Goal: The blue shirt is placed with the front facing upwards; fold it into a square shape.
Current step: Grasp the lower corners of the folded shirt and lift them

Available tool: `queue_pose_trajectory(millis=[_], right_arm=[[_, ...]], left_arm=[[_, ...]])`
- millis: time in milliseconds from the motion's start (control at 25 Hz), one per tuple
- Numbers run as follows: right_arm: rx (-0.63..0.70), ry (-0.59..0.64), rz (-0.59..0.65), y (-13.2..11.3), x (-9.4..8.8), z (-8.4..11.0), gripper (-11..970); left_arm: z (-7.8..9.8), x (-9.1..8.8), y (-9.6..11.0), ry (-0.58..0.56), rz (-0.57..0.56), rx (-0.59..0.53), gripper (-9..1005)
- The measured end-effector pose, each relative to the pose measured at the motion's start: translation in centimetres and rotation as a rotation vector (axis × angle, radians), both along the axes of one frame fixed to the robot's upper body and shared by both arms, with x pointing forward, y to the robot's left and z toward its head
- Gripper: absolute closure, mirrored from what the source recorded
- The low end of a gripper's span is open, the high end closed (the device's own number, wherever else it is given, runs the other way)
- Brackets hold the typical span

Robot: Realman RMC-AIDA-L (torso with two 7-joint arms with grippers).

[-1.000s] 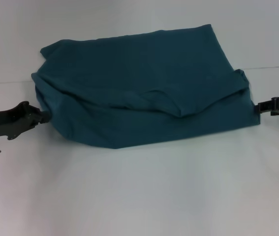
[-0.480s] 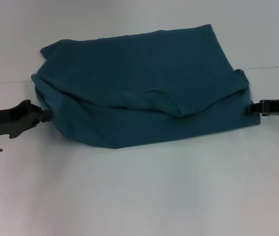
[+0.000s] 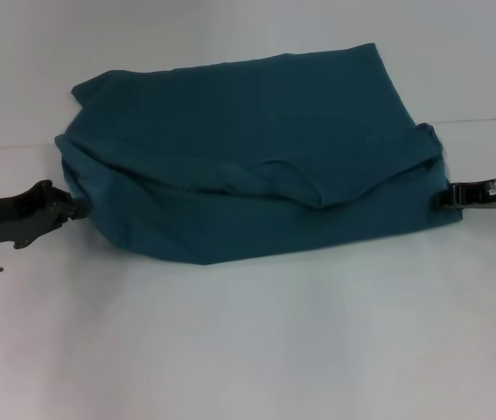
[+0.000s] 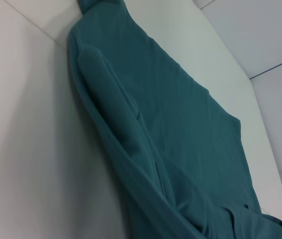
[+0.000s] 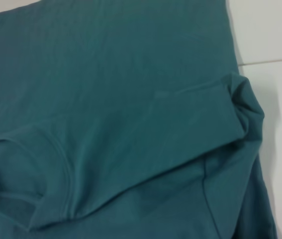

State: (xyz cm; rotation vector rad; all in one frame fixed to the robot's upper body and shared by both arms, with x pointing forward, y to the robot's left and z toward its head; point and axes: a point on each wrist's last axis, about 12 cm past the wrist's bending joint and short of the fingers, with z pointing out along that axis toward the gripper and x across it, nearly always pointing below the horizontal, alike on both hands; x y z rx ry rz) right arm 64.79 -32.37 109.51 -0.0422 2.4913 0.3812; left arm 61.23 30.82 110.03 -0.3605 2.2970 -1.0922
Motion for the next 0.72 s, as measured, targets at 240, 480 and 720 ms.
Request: queue_pose_trajectory(millis=[240, 480, 720], right_arm=[[0.005, 0.006, -0.003, -0.2, -0.1, 0.0, 654], [0.005, 0.007, -0.005, -0.5, -0.2, 0.1, 862], [0.045, 0.045, 0.062, -1.1, -1.5, 1.8, 925]], left_arm=[[-0.1, -0.1, 0.0, 0.002, 0.000, -0.001, 999], [-0.1, -0.1, -0.1, 0.006, -0.006, 0.001, 999], [0.2, -0.9, -0.2, 0.027, -0.097, 0.020, 999]])
